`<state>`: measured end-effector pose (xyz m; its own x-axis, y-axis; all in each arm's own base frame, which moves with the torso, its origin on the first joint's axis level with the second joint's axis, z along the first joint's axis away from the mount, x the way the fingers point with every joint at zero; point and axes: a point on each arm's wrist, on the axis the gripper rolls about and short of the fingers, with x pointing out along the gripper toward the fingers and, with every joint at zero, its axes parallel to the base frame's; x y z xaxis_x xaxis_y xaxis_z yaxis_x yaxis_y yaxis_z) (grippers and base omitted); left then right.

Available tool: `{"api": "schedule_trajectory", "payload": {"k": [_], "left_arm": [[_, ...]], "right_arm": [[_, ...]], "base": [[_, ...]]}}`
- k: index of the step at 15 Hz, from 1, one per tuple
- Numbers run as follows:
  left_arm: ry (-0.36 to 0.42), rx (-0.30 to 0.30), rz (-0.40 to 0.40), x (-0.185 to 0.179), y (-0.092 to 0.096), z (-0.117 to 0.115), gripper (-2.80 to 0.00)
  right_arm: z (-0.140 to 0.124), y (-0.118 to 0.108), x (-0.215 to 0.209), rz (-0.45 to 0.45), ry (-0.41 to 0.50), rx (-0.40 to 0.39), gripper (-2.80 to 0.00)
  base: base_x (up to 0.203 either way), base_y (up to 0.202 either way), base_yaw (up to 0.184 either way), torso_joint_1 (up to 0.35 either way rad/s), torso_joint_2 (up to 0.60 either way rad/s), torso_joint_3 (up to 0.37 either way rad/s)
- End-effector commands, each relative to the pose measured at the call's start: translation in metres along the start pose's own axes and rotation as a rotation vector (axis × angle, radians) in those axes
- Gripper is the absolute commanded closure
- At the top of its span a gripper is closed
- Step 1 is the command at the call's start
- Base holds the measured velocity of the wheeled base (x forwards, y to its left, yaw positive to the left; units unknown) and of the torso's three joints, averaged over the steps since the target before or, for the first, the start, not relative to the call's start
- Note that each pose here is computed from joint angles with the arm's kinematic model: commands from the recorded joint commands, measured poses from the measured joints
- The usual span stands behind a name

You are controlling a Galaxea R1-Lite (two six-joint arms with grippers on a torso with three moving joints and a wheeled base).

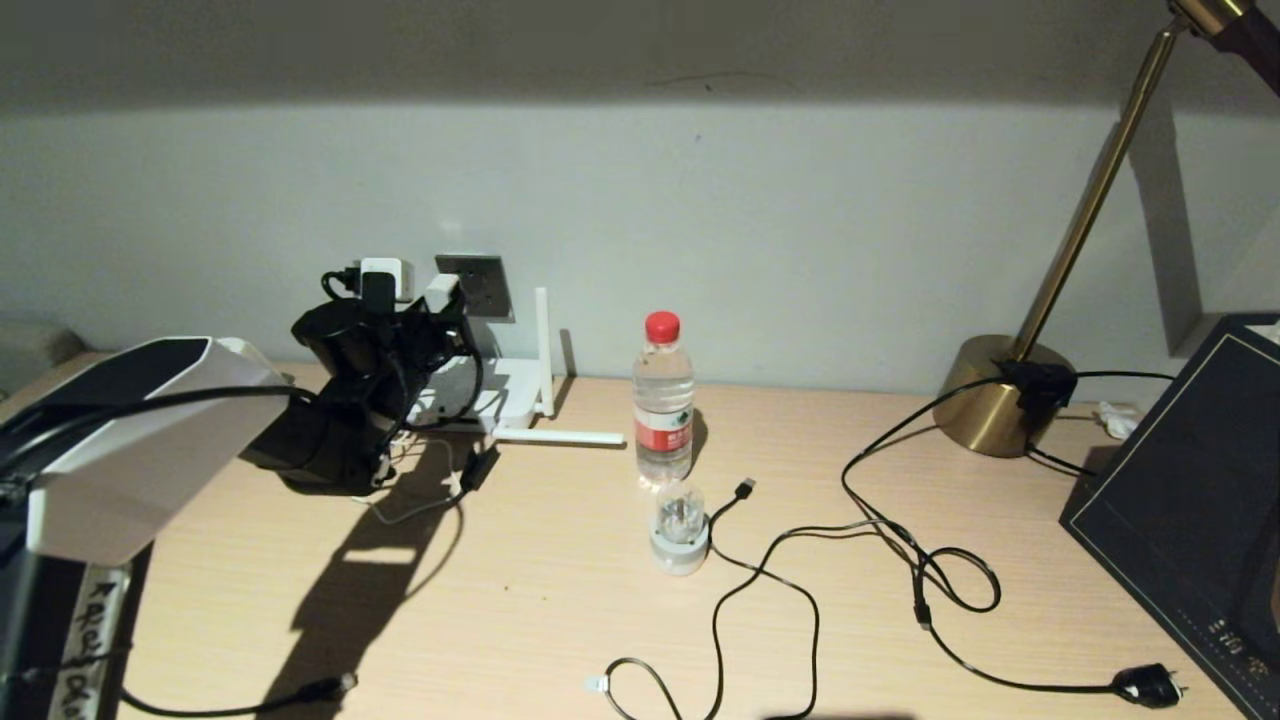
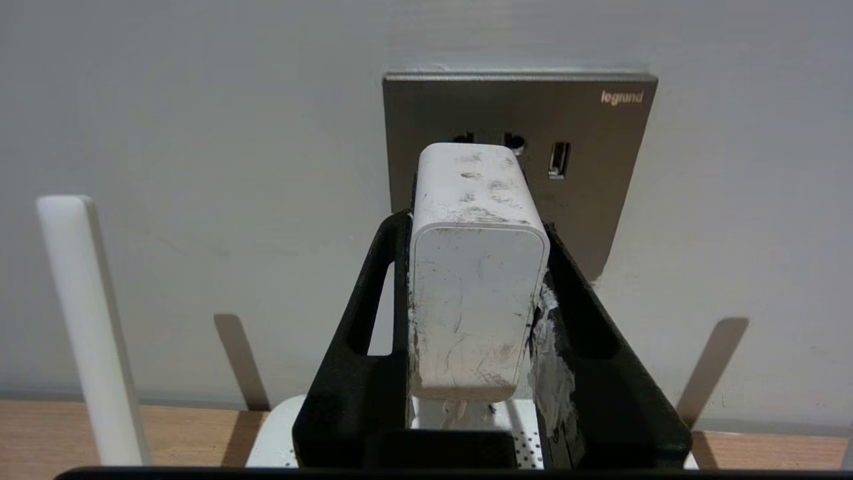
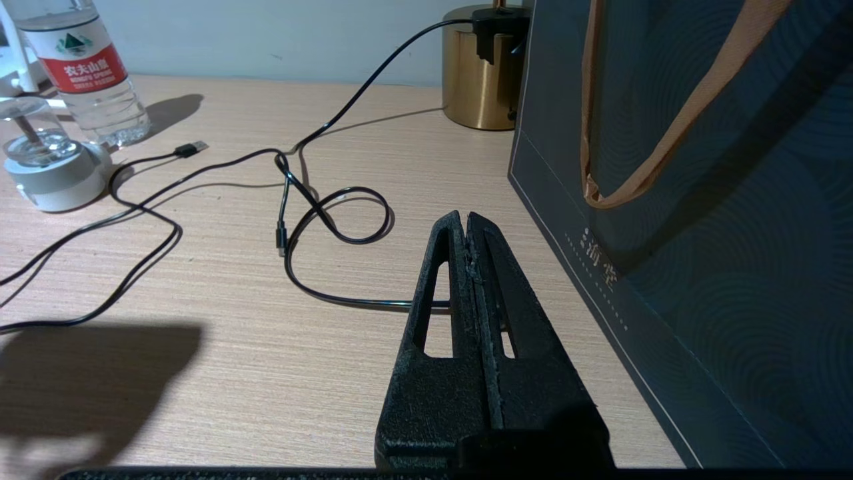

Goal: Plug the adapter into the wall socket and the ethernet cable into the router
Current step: Plug plug into socket

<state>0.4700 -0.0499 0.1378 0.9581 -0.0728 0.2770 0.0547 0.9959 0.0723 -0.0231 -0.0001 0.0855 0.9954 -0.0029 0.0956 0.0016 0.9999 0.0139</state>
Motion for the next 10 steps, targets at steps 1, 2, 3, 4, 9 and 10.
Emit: {"api": "schedule_trajectory", "payload": {"k": [1,2,3,4,9,10], "left_arm": [[-0.004,0.000,0.001,0.0004,-0.0002,-0.0014,0.00],[-0.003,0.000,0.001,0.0006,-0.0003,-0.0024,0.00],[-0.009,0.000,0.001,0.0021,-0.0003,-0.0023,0.00],[-0.013,0.000,0.002,0.0033,-0.0003,-0.0024,0.00],[-0.015,-0.001,0.000,0.0053,-0.0014,-0.0053,0.00],[-0.017,-0.001,0.000,0.0055,-0.0014,-0.0049,0.00]], "right_arm": [[-0.0091,-0.0001,0.0018,-0.001,0.033,0.000,0.00],[-0.0091,-0.0001,0.0018,-0.001,0.033,0.000,0.00],[-0.0091,-0.0001,0.0018,-0.001,0.033,0.000,0.00],[-0.0091,-0.0001,0.0018,-0.001,0.033,0.000,0.00],[-0.0091,-0.0001,0.0018,-0.001,0.033,0.000,0.00],[-0.0091,-0.0001,0.0018,-0.001,0.033,0.000,0.00]], "base": [[0.000,0.000,0.000,0.000,0.00,0.000],[0.000,0.000,0.000,0.000,0.00,0.000],[0.000,0.000,0.000,0.000,0.00,0.000],[0.000,0.000,0.000,0.000,0.00,0.000],[0.000,0.000,0.000,0.000,0.00,0.000],[0.000,0.000,0.000,0.000,0.00,0.000]]}}
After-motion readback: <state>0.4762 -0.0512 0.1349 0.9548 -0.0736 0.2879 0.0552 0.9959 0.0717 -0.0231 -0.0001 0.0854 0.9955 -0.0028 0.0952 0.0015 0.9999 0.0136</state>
